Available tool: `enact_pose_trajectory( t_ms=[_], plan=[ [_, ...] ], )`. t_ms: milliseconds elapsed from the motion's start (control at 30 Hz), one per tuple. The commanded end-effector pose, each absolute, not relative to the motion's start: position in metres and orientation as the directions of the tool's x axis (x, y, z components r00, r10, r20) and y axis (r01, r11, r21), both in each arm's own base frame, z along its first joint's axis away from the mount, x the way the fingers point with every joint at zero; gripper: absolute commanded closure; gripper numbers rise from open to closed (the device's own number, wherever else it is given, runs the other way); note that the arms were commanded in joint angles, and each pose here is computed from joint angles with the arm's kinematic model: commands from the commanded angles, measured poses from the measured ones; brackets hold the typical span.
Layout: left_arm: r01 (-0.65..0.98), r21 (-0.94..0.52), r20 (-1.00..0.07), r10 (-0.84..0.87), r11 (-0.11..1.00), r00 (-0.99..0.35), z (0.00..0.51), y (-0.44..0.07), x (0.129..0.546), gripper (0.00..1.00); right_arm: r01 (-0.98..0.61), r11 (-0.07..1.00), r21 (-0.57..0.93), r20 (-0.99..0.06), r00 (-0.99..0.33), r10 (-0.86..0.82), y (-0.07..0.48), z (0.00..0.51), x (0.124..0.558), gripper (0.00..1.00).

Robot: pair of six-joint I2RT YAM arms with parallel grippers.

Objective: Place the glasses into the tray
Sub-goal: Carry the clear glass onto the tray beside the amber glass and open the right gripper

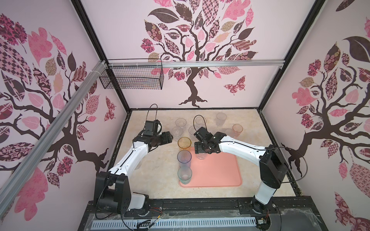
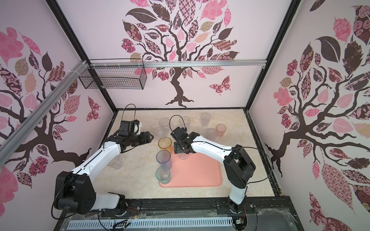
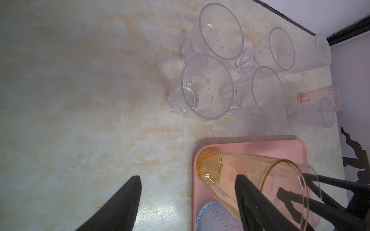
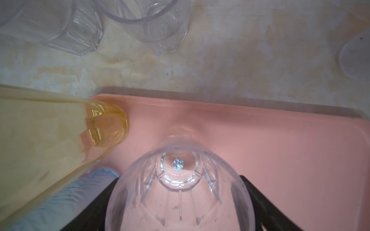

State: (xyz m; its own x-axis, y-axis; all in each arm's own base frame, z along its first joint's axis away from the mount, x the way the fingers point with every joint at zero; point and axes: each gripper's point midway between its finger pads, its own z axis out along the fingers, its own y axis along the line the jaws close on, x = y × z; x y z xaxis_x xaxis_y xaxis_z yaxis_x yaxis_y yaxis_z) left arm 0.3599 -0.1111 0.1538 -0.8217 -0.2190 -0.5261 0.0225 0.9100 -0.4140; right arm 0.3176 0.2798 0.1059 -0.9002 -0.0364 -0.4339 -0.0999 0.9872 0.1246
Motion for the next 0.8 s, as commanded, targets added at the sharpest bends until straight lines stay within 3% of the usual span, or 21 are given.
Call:
enact_pose_trajectory(
  t_ms=[0, 767],
  plan=[
    [0.031, -0.399, -0.530, -0.203, 0.916, -0.823, 0.147, -0.110, 0.357, 0.22, -0.101, 0.986, 0.129, -0.462, -0.886, -0.030, 0.292, 0.108, 0.331, 0.17],
    [0.025, -0.393, -0.534, -0.206, 0.919, -0.820, 0.147, -0.108, 0.357, 0.23, -0.109, 0.989, 0.103, -0.447, -0.893, -0.052, 0.302, 0.093, 0.340, 0.07]
  ],
)
